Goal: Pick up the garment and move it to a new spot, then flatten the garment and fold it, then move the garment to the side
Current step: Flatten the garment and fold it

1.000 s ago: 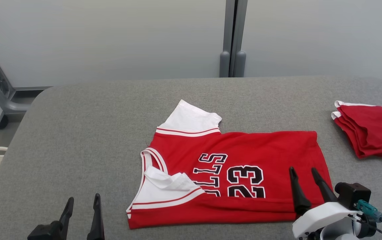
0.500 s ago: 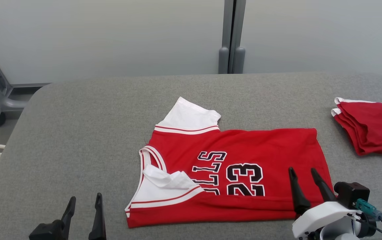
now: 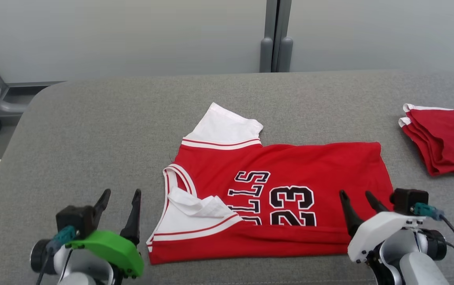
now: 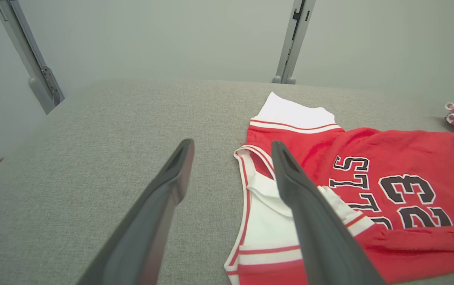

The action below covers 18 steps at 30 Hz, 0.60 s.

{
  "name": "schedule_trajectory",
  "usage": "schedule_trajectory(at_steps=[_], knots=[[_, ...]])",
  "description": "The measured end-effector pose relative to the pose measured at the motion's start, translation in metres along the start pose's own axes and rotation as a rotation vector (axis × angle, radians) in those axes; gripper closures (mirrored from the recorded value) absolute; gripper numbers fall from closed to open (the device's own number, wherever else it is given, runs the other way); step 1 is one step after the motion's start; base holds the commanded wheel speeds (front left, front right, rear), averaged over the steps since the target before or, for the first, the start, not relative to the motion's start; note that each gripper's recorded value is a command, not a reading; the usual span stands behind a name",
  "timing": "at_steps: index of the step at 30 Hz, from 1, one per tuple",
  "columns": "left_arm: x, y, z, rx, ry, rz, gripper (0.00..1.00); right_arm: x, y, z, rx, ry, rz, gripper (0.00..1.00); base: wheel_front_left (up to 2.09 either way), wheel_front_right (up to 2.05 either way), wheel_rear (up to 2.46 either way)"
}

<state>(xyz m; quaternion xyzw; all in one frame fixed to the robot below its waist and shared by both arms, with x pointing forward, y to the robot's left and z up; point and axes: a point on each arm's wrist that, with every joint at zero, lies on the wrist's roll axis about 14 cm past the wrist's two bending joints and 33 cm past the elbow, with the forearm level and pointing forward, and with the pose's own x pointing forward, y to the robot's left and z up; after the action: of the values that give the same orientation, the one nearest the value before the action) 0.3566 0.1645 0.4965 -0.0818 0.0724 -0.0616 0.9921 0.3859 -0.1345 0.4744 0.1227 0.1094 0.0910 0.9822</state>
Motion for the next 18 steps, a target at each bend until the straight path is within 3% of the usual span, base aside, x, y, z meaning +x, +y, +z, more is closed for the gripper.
schedule_trajectory(at_steps=[11,18], knots=[[0.071,-0.039,0.015,0.051,0.135,-0.146,0.00,0.042,-0.024,0.028,-0.011,0.197,-0.059,0.00,0.00,0.00,0.00],[0.125,-0.050,0.011,0.099,0.248,-0.155,0.00,0.072,-0.031,0.037,-0.046,0.332,-0.076,0.00,0.00,0.00,0.00]])
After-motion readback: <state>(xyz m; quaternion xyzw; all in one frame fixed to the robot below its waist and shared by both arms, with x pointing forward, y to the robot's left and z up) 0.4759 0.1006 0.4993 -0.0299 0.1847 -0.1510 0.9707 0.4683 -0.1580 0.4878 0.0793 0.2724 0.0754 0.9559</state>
